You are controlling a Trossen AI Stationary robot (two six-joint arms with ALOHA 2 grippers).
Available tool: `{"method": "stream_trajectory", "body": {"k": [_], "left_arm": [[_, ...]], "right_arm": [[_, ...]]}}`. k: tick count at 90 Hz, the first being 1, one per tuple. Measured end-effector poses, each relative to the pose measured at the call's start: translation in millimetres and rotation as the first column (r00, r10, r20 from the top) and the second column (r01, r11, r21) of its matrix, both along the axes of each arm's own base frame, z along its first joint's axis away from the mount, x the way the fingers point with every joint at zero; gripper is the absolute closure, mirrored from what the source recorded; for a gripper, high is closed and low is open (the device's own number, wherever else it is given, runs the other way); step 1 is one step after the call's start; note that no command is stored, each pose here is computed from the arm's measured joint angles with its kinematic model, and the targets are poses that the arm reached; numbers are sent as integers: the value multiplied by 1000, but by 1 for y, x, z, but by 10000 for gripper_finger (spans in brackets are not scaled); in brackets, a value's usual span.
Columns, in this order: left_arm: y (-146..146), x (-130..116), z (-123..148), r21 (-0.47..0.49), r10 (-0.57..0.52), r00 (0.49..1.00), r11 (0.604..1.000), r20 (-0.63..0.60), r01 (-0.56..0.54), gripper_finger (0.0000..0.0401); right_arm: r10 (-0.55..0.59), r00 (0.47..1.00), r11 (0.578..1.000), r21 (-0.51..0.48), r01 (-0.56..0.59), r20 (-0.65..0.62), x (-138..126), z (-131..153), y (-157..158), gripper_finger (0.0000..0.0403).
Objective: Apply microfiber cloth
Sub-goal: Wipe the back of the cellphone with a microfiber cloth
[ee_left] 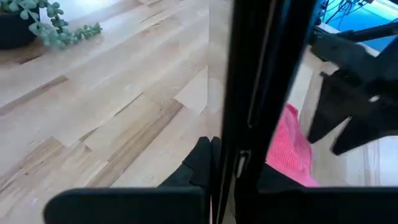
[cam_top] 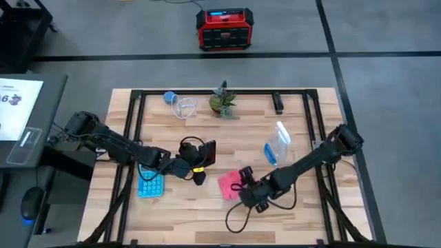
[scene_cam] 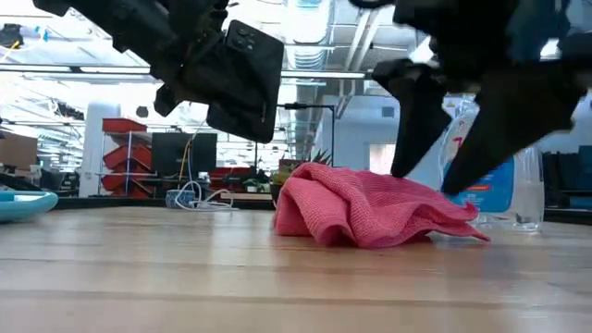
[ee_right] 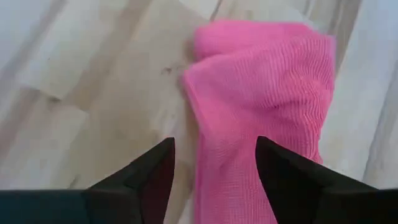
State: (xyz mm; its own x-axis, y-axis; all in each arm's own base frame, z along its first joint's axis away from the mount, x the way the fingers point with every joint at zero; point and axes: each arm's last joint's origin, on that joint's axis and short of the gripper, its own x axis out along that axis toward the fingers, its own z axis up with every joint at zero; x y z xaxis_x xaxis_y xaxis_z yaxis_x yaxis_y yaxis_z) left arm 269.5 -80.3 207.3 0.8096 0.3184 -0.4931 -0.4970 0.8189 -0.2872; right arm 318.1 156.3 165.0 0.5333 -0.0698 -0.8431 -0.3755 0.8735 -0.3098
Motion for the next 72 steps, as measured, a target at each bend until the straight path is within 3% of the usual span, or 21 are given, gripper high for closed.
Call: {"method": "stream_trajectory", "body": {"k": [25,37,48,62,72], "left_arm": [[0,0,0,-3,-4,1000,1000,-2,4,399],[0,0,0,-3,-4,1000,1000,-2,4,399],[0,0,0,-4,-4,1000,1000,0,4,399],[0,0,0,-2,-5,1000,1000,-1,5,399],[0,0,0,-2,-5,1000,1000,-2,5,399]], "right_arm": [[3,997,1000,0,-3,-71,18,-35,-14,265],[2,994,998,58,4,-106,25,-47,-23,279],[-22,992,993,111,36,-125,28,-48,-30,306],[-32,994,990,135,46,-102,27,-36,-34,387],[-40,993,984,170,59,-114,19,-18,-37,396]]}}
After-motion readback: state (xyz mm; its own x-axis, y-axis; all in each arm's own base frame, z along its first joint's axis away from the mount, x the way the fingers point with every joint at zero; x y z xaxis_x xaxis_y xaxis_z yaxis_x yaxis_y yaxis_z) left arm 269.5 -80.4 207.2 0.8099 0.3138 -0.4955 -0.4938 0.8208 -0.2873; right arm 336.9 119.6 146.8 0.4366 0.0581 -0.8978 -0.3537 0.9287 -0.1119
